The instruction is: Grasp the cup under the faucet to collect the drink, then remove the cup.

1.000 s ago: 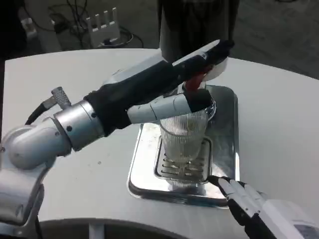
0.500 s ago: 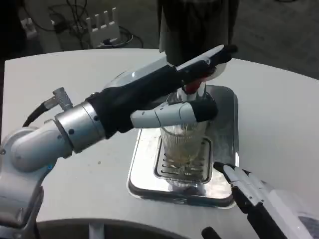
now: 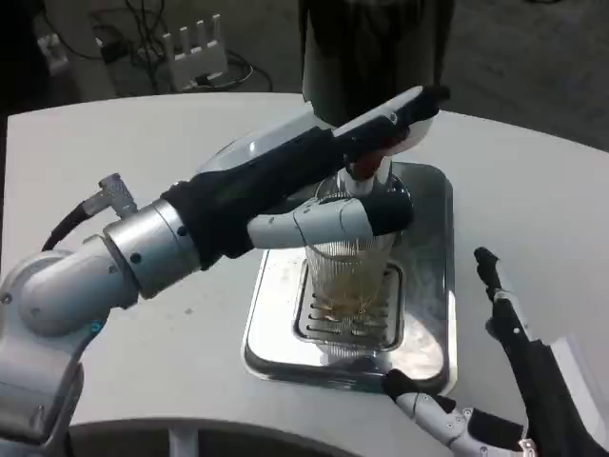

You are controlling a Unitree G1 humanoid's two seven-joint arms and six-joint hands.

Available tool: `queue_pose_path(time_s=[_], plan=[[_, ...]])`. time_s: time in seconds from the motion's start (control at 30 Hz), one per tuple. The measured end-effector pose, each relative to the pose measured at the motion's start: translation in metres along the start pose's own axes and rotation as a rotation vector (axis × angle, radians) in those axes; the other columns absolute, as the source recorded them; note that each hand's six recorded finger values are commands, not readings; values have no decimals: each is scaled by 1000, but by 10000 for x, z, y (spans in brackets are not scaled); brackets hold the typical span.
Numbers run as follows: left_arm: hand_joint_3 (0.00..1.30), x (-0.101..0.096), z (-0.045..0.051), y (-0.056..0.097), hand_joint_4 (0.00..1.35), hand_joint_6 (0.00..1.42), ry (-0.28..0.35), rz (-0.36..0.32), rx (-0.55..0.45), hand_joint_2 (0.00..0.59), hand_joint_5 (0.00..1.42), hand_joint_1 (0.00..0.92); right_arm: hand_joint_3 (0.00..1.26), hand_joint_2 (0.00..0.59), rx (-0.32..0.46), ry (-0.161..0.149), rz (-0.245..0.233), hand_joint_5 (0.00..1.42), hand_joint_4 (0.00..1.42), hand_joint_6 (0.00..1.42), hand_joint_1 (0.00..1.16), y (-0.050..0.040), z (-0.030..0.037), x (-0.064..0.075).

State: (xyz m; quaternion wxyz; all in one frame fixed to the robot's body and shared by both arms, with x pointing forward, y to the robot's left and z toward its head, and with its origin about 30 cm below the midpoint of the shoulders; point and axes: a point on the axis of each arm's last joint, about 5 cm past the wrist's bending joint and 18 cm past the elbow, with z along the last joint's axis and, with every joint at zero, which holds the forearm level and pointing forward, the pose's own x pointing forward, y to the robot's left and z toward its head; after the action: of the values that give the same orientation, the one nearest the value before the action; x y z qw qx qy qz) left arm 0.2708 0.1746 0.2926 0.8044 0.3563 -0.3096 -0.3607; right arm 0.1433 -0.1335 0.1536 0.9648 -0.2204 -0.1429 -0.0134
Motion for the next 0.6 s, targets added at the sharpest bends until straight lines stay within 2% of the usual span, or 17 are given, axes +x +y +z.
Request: queue_pose_path(time_s=[0.07,0.2,0.27,0.37,0.5,0.6], plan=[[0,0,-1,-2,0,0,0,2,0,1,0,0,0,175,14,-5,-2,15,0,77,826,38,-8,39],[0,1,-1,-5,0,0,0,2,0,0,0,0,0,159,68,9,14,15,0,92,837,164,-58,130],[0,4,-1,-8,0,0,1,4,2,0,0,0,0,157,80,12,6,15,0,93,836,215,-75,176],[0,8,0,-13,0,0,0,2,5,0,0,0,0,156,123,12,2,15,0,94,835,257,-81,241],[0,11,4,-12,0,0,1,-1,15,0,0,0,0,157,151,47,-19,15,0,90,838,293,-124,273],[0,12,9,-3,0,0,6,-5,30,0,0,0,0,157,159,39,-31,15,0,88,840,303,-116,323]])
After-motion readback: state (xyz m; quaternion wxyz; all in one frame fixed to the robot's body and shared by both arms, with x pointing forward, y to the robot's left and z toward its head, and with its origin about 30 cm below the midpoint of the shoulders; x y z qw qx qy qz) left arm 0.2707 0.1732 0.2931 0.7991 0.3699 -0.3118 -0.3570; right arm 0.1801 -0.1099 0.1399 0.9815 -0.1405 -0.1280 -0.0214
